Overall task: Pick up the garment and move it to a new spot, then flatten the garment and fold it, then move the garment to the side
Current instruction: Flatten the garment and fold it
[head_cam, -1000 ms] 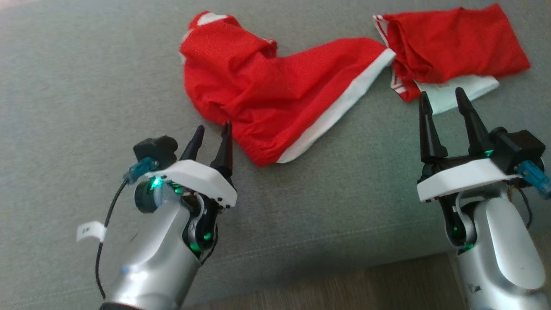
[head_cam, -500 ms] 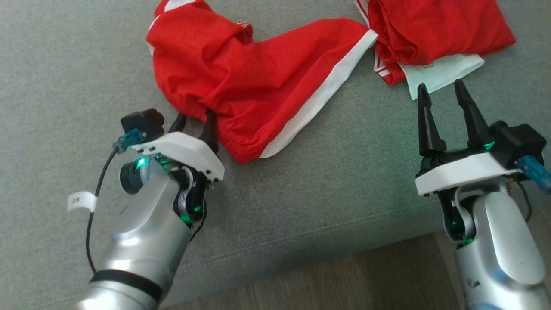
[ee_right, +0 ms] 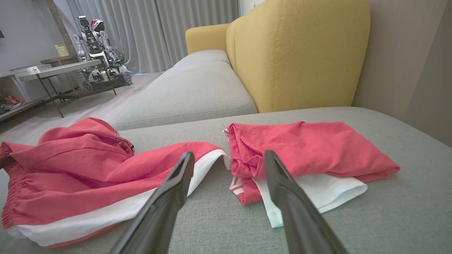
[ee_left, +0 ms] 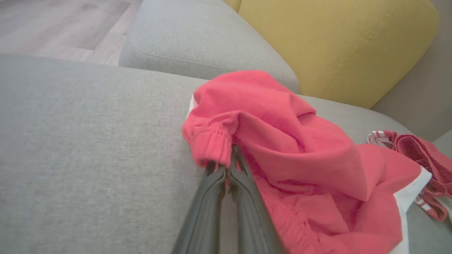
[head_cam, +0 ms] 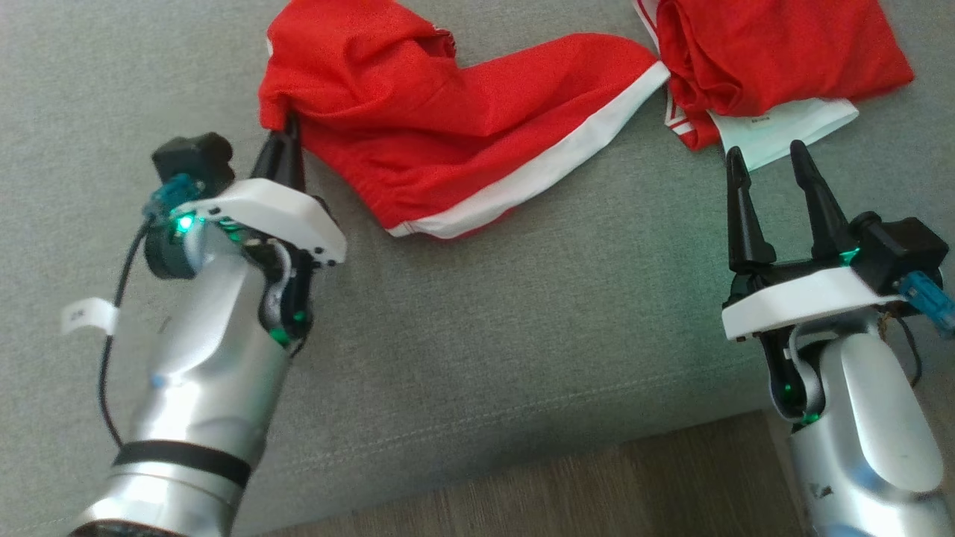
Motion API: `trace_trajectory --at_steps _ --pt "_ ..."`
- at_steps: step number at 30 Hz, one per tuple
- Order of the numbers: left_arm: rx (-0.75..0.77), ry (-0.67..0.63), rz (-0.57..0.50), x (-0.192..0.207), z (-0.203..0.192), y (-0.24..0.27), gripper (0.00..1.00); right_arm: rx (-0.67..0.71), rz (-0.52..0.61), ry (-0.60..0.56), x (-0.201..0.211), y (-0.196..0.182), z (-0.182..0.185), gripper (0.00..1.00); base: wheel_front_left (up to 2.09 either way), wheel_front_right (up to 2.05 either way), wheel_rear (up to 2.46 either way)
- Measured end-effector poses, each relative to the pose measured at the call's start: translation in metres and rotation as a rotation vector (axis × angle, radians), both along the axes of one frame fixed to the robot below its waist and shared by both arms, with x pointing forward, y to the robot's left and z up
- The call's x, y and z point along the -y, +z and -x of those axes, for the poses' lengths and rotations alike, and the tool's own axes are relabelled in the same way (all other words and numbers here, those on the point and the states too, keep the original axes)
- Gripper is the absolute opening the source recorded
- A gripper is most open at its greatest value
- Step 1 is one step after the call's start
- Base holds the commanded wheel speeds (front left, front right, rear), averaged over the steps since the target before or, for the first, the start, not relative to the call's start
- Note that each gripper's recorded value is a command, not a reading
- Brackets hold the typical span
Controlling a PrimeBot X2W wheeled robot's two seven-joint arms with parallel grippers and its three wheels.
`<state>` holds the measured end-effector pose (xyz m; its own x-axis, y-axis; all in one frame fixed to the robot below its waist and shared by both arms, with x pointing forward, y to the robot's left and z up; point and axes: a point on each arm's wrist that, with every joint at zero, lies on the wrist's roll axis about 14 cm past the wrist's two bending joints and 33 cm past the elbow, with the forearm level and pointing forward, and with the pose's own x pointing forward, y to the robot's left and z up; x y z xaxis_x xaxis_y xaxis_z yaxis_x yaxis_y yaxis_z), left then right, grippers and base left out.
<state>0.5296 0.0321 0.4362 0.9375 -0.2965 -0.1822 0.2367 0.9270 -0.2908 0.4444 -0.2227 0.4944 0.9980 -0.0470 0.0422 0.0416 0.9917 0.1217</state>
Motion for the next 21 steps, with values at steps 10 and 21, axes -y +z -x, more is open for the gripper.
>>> trace_trajectory --at_steps 10,21 --pt "0.096 0.031 -0.095 -0.037 -0.026 0.023 0.00 -0.004 -0.003 0.013 -0.005 -0.003 -0.002 1.00 0.00 0.00 0.00" --pt "0.140 0.030 -0.293 -0.072 -0.072 0.035 0.00 -0.010 0.003 0.016 -0.004 -0.005 -0.006 1.00 0.00 0.00 0.00"
